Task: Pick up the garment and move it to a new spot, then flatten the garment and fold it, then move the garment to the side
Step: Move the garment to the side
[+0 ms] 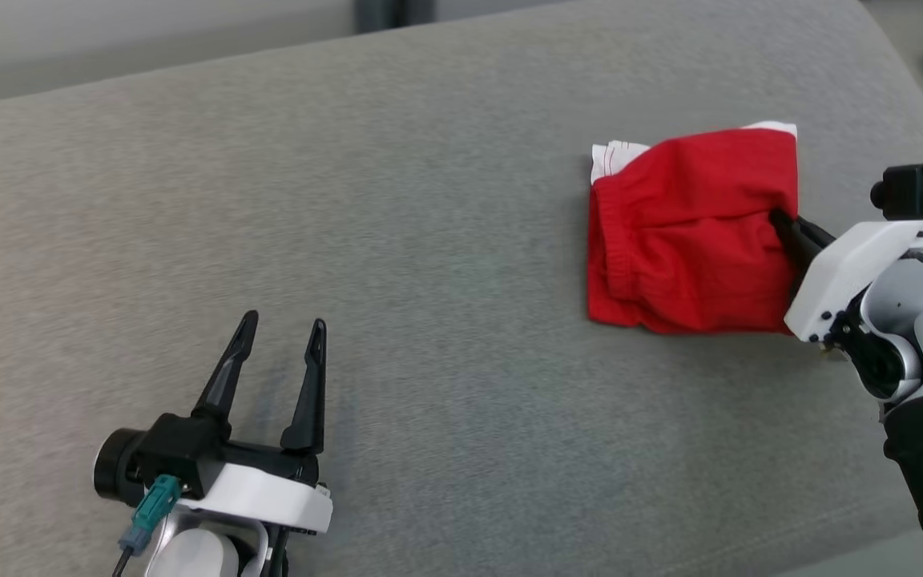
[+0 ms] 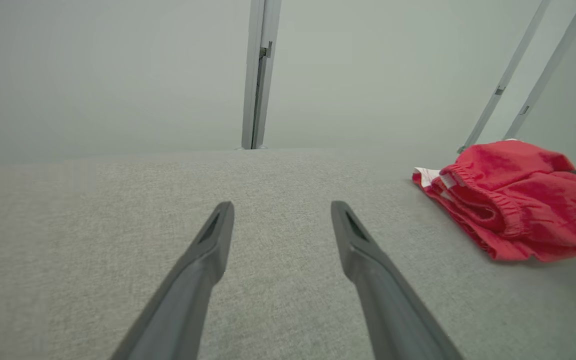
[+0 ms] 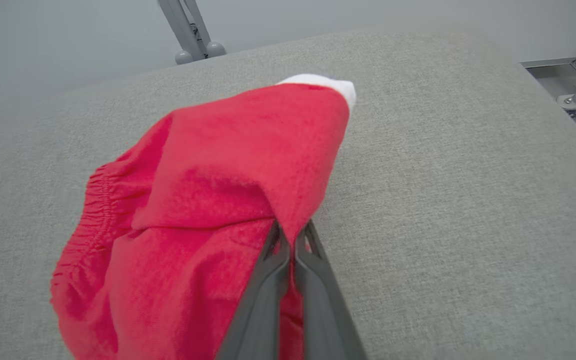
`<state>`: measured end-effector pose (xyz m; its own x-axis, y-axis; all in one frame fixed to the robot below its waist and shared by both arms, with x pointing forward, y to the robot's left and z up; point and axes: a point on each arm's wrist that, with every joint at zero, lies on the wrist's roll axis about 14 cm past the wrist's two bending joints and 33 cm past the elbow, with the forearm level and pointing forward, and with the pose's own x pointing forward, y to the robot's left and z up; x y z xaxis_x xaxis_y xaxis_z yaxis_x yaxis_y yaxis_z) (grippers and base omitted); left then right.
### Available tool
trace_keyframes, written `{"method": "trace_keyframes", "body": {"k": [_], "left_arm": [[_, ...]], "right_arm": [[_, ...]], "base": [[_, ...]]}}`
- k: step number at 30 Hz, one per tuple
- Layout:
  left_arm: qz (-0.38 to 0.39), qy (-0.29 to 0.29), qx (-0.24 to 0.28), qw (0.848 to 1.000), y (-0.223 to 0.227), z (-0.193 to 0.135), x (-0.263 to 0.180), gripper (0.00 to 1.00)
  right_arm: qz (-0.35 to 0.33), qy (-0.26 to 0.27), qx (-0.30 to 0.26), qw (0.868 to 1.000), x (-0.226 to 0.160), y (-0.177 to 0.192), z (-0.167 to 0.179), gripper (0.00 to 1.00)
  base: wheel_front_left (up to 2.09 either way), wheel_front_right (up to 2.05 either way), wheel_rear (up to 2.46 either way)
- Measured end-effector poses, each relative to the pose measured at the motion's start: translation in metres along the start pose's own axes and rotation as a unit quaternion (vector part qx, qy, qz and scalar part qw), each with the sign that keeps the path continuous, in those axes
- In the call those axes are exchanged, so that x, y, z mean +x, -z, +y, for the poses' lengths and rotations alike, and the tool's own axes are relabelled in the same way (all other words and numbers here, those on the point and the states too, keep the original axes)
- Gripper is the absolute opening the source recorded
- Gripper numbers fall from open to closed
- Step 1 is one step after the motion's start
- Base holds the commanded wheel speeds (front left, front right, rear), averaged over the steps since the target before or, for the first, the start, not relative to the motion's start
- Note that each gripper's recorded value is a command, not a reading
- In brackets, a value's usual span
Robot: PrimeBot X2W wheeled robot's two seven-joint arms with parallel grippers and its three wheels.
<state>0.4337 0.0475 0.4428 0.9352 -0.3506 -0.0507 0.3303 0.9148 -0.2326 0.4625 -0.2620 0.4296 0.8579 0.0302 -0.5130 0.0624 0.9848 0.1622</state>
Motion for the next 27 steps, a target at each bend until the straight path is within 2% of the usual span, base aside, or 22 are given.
{"method": "trace_keyframes", "body": {"k": [6, 11, 21, 27], "left_arm": [[0.013, 0.064, -0.002, 0.998, 0.016, -0.033, 0.027, 1.0], [0.026, 0.082, -0.002, 0.996, 0.028, -0.039, 0.035, 1.0], [0.006, 0.054, 0.022, 0.998, 0.014, -0.013, 0.035, 1.0], [0.009, 0.024, 0.026, 0.999, 0.015, 0.007, 0.03, 1.0]], "right_arm": [[-0.004, 0.048, 0.006, 0.999, -0.007, 0.004, -0.037, 0.0], [0.005, 0.074, -0.03, 0.997, 0.003, 0.004, -0.056, 0.0], [0.004, 0.129, -0.122, 0.984, 0.033, -0.034, -0.1, 0.0], [0.0, 0.15, -0.134, 0.98, 0.055, -0.051, -0.115, 0.0]], "base": [[0.0, 0.0, 0.0], [0.0, 0.0, 0.0], [0.0, 0.0, 0.0], [0.0, 0.0, 0.0]]}}
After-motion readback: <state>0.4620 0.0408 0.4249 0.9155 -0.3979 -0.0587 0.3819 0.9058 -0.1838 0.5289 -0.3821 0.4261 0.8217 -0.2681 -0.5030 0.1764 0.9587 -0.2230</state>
